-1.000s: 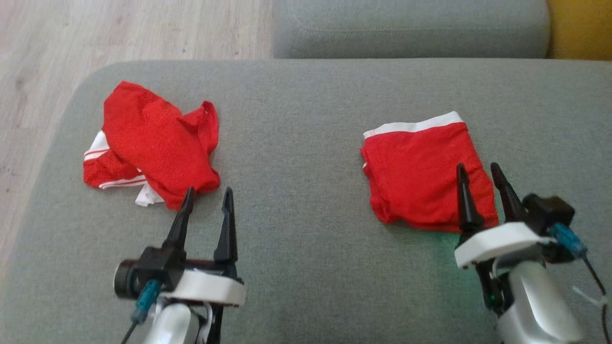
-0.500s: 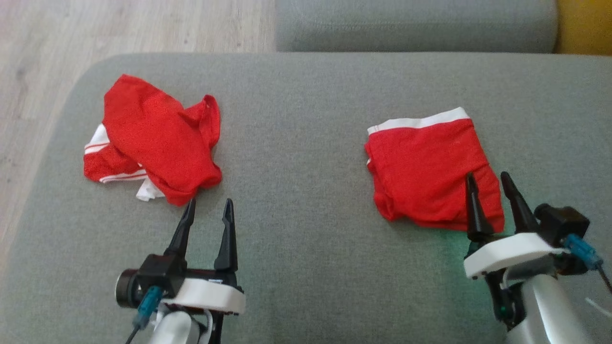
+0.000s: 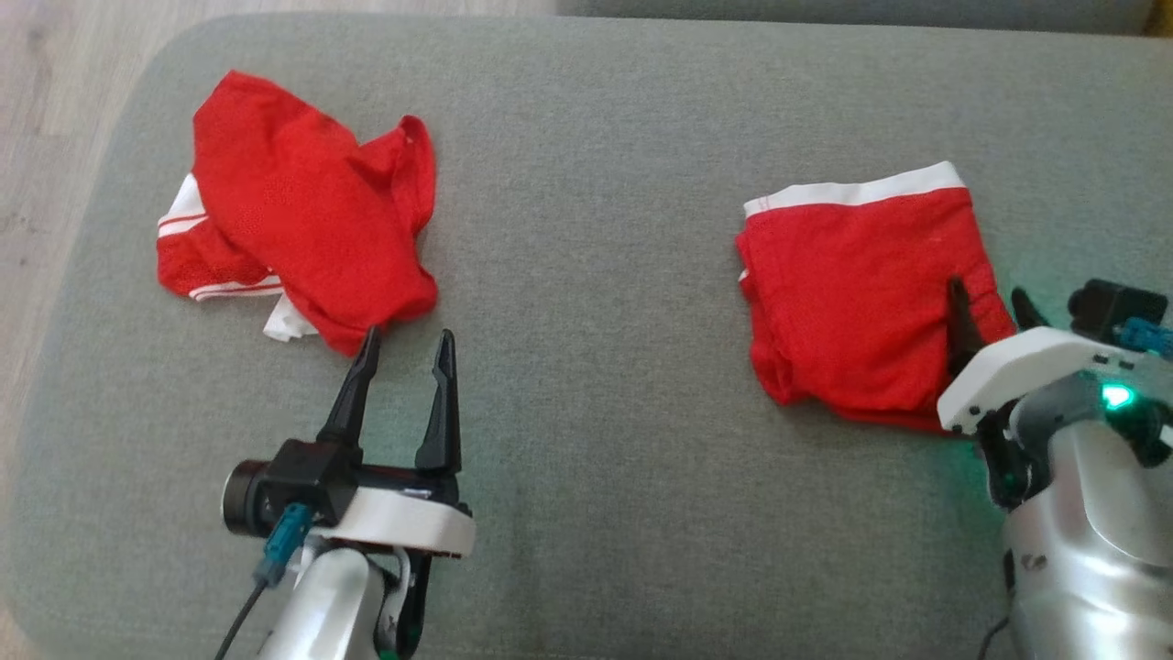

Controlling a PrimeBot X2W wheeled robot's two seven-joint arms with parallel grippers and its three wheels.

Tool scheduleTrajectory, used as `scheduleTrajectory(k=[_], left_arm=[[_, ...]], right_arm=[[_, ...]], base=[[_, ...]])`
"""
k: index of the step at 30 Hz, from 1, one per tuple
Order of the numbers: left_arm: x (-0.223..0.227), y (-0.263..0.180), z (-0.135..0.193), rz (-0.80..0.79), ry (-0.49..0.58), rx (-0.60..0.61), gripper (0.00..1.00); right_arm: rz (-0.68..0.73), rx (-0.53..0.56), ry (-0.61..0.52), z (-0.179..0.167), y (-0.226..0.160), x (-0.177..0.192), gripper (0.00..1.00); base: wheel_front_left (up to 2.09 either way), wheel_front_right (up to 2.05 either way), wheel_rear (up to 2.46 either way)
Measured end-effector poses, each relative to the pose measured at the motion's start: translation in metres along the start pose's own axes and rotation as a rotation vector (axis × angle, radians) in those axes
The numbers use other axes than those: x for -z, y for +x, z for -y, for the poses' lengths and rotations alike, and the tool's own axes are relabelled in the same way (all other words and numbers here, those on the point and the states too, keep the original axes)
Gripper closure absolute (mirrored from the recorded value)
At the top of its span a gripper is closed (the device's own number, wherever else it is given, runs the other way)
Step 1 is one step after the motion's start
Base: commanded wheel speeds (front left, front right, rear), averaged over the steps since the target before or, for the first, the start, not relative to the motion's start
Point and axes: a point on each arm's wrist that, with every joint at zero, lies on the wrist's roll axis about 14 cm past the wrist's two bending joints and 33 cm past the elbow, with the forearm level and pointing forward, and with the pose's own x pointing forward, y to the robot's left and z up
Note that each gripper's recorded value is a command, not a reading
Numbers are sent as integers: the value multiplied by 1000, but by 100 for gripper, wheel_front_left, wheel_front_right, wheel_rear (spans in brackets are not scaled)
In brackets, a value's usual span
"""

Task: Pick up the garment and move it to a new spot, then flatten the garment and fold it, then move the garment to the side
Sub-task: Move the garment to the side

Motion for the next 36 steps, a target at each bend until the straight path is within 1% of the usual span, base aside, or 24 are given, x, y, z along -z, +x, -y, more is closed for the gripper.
scheduleTrajectory(k=[1,3,6,7,8,12,15,18,20,24,30,32,36], left_arm=[[0,0,0,0,0,0,0],[2,-1,-2,-6,-1,-4,0],[1,0,-3,-5,0,-7,0],[0,1,-3,0,1,-7,0],[-2,3,-3,6,1,-6,0],[-5,4,0,12,3,3,0],[-7,5,3,20,3,12,0],[-11,5,7,30,3,25,0],[-13,5,10,38,2,33,0],[-16,6,13,45,0,41,0],[-13,11,13,41,-7,42,0],[-8,12,11,29,-9,38,0],[2,16,8,2,-11,30,0]], right_arm=[[0,0,0,0,0,0,0],[-53,2,9,-1,3,14,0],[-84,-10,2,-5,8,16,0],[-99,-18,-5,-8,10,17,36],[-106,-28,-20,-11,11,16,100],[-109,-52,-87,-18,10,15,100],[-106,-54,-137,-16,6,13,100],[-106,-51,-215,-8,2,9,100],[-111,-37,-270,3,-1,4,100],[-118,23,-397,41,-5,-14,100],[-135,177,-532,121,-10,-51,100],[-154,227,-563,144,-13,-57,100],[-164,320,-577,182,-15,-74,100]], base=[[0,0,0],[0,0,0],[0,0,0],[0,0,0],[0,0,0],[0,0,0],[0,0,0],[0,0,0],[0,0,0],[0,0,0],[0,0,0],[0,0,0],[0,0,0]])
